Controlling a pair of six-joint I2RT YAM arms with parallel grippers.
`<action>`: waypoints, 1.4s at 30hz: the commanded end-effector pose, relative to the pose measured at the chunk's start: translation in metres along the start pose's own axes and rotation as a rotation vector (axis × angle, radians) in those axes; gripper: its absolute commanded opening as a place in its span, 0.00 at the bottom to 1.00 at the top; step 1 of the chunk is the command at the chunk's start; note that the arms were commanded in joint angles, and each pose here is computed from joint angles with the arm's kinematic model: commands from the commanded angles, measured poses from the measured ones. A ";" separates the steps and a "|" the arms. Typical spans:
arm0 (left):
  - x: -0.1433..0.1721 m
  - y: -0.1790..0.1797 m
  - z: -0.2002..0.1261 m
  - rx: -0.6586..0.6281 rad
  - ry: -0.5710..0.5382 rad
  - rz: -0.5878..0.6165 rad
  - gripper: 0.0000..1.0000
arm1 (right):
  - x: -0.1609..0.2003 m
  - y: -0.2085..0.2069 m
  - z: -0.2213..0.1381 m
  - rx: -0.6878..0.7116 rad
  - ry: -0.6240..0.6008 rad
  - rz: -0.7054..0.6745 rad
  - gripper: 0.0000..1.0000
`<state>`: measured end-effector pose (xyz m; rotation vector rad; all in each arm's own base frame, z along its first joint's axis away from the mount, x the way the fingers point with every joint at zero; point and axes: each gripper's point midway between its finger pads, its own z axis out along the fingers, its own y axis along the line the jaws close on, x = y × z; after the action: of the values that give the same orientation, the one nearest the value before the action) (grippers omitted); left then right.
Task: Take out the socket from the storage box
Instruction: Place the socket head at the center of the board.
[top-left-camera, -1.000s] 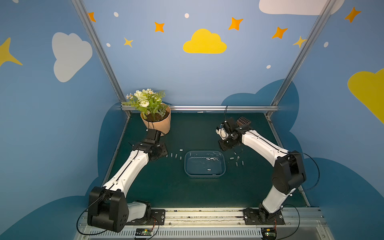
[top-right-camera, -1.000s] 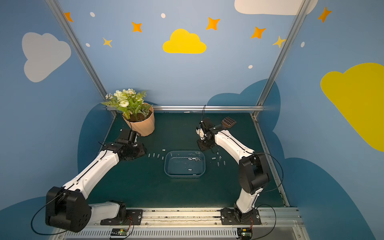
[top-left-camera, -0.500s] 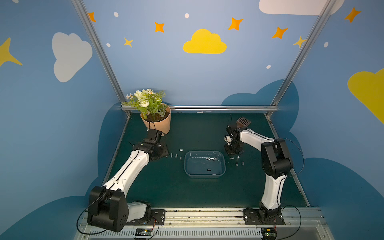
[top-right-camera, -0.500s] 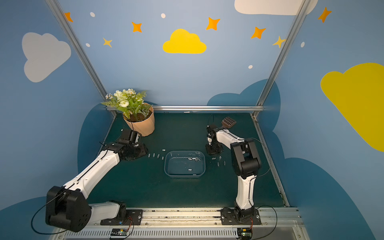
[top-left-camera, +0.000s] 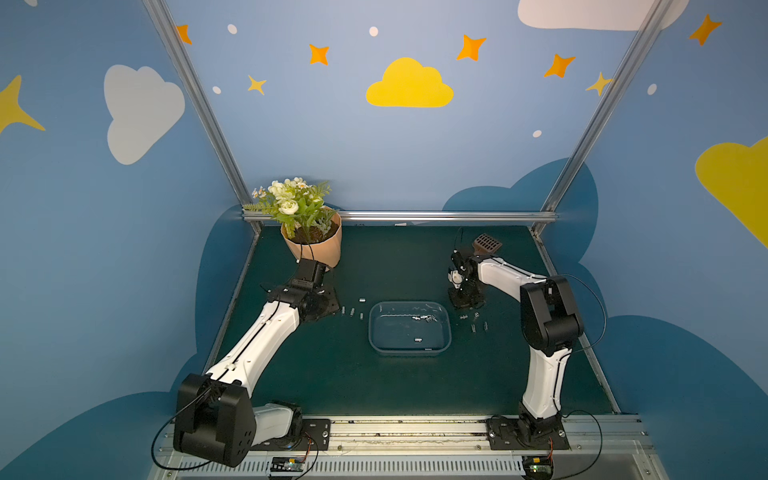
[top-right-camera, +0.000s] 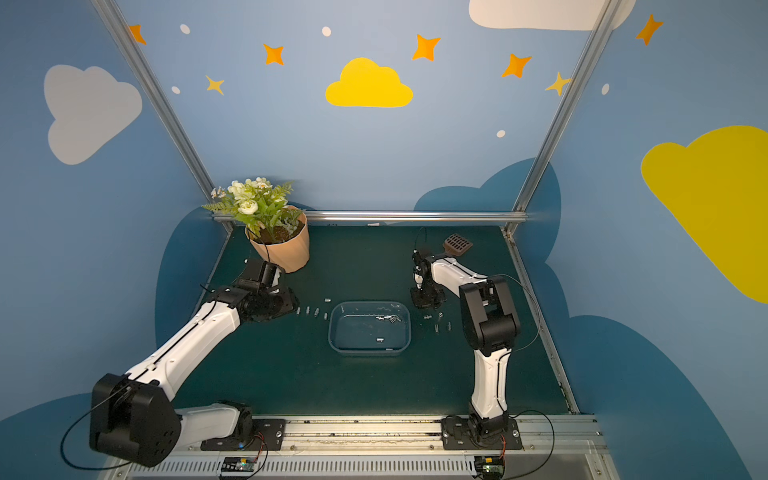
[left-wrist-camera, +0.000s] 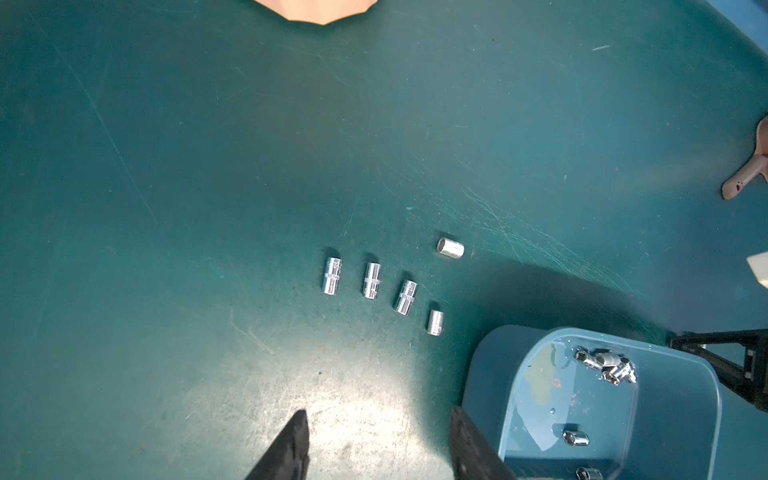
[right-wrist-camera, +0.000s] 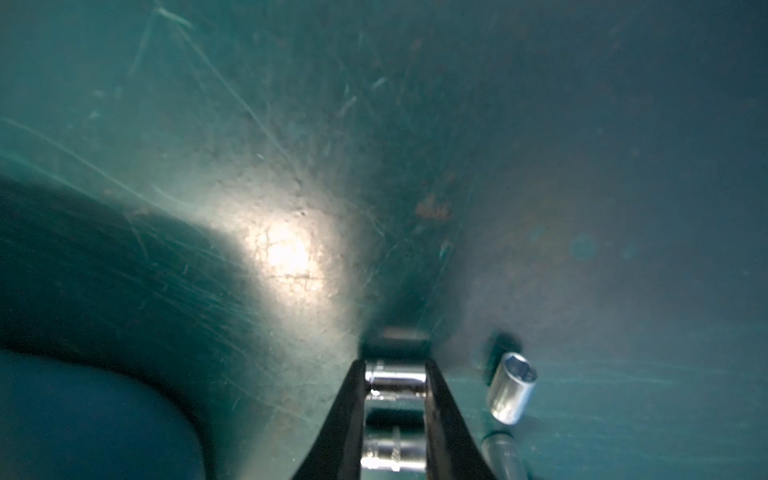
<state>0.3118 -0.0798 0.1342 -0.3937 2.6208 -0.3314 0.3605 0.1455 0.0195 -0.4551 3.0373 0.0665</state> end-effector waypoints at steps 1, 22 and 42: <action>0.001 -0.002 -0.001 0.009 -0.001 0.018 0.55 | 0.004 -0.003 0.003 0.014 0.020 0.014 0.26; -0.007 -0.056 -0.009 0.084 -0.022 0.155 0.55 | -0.006 -0.004 -0.040 0.018 -0.061 0.000 0.36; 0.043 -0.192 0.037 0.177 0.124 0.462 0.54 | -0.006 -0.012 -0.095 -0.006 -0.183 0.050 0.37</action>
<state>0.3357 -0.2660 0.1428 0.2543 2.6642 -0.4298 0.3669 0.1326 0.1026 -0.3894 2.8736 0.0843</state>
